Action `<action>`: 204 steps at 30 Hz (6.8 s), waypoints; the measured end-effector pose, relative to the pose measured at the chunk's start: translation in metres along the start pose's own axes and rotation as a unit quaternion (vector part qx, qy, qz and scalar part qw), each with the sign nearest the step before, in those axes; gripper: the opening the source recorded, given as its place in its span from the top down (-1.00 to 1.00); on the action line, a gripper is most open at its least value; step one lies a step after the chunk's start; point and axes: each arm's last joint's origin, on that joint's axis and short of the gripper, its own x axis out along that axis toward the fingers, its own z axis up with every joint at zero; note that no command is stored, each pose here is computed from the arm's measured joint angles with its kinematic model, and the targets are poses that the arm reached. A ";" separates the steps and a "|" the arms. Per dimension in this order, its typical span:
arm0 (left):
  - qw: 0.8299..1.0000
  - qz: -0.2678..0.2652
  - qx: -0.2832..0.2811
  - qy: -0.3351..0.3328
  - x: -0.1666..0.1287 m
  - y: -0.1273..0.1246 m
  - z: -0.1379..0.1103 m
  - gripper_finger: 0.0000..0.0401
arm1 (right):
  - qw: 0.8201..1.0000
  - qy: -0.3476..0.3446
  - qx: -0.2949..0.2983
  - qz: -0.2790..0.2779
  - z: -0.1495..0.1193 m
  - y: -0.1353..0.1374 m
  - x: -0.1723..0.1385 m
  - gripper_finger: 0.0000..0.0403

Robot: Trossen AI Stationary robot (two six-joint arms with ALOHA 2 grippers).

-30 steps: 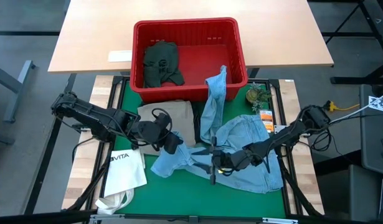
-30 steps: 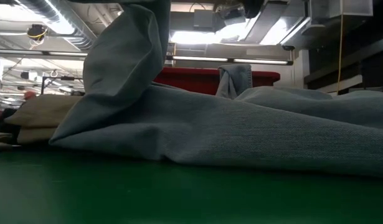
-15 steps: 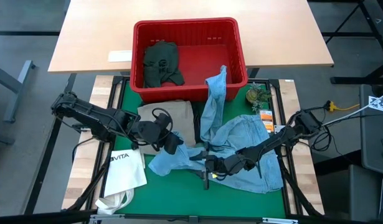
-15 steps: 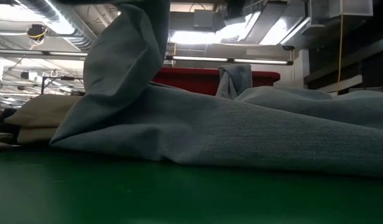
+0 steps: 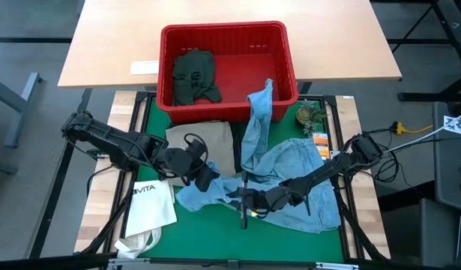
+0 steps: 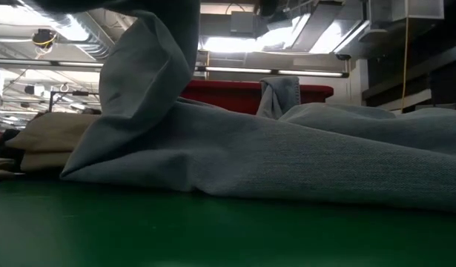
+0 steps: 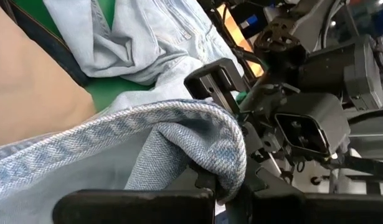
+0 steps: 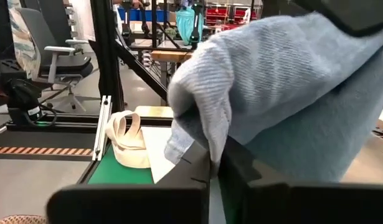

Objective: Fold Laundry from Bin
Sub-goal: Fold the light blue pants

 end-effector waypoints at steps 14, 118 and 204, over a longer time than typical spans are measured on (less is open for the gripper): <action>0.973 -0.036 0.220 0.059 0.000 -0.001 -0.004 0.58 | 0.987 0.065 0.002 0.146 0.038 -0.007 -0.030 0.94; 0.793 0.107 0.232 0.554 0.006 0.068 -0.036 0.97 | 0.914 0.377 0.088 0.119 0.016 -0.026 -0.076 0.92; 0.929 0.321 0.154 0.098 0.051 0.055 -0.244 -0.17 | 0.881 0.472 0.005 0.046 -0.020 -0.030 -0.077 0.92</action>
